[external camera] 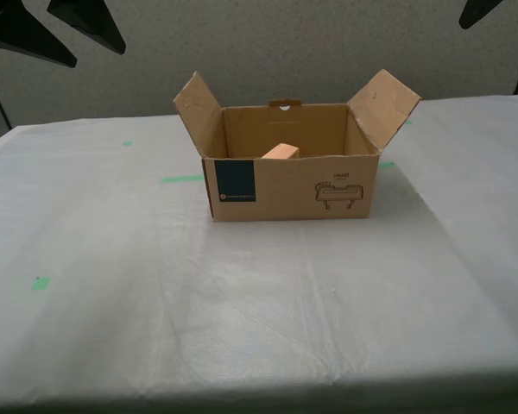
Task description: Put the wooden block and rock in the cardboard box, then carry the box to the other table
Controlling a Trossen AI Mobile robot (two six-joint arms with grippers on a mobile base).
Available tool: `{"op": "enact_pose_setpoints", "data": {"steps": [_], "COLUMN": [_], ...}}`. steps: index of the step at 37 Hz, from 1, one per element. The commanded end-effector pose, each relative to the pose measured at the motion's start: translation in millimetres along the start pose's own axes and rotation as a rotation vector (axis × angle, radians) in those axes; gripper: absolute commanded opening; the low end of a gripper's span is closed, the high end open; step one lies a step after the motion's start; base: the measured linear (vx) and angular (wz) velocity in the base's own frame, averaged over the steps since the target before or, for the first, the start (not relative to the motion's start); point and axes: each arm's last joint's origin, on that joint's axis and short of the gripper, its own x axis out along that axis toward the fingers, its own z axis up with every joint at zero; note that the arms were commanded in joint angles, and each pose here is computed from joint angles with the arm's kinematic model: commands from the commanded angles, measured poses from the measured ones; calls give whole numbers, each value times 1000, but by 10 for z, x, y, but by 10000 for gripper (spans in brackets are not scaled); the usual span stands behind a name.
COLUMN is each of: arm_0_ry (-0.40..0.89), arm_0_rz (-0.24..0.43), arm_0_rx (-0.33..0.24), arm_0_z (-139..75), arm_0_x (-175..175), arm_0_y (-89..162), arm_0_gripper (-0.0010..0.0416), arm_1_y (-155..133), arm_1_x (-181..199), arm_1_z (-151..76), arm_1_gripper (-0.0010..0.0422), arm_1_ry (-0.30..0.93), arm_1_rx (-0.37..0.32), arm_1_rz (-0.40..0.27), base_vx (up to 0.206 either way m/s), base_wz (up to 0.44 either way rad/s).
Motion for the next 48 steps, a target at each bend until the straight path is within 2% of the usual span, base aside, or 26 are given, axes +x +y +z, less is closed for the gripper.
{"op": "enact_pose_setpoints", "data": {"steps": [1, 48], "arm_0_ry": [-3, -3], "arm_0_rz": [-2, -2], "arm_0_rx": [3, 3], "arm_0_z": [2, 2], "arm_0_x": [-4, -4], "arm_0_y": [0, 0], "arm_0_gripper": [399, 399], "arm_1_y": [-1, -1], "arm_1_x": [-2, -2], "arm_1_z": [3, 3], "arm_1_gripper": [302, 302], "arm_1_ry": [-1, -1], "arm_1_rx": [0, 0], "arm_1_rz": [-2, -2], "base_vx": [0, 0], "base_wz": [0, 0]}}
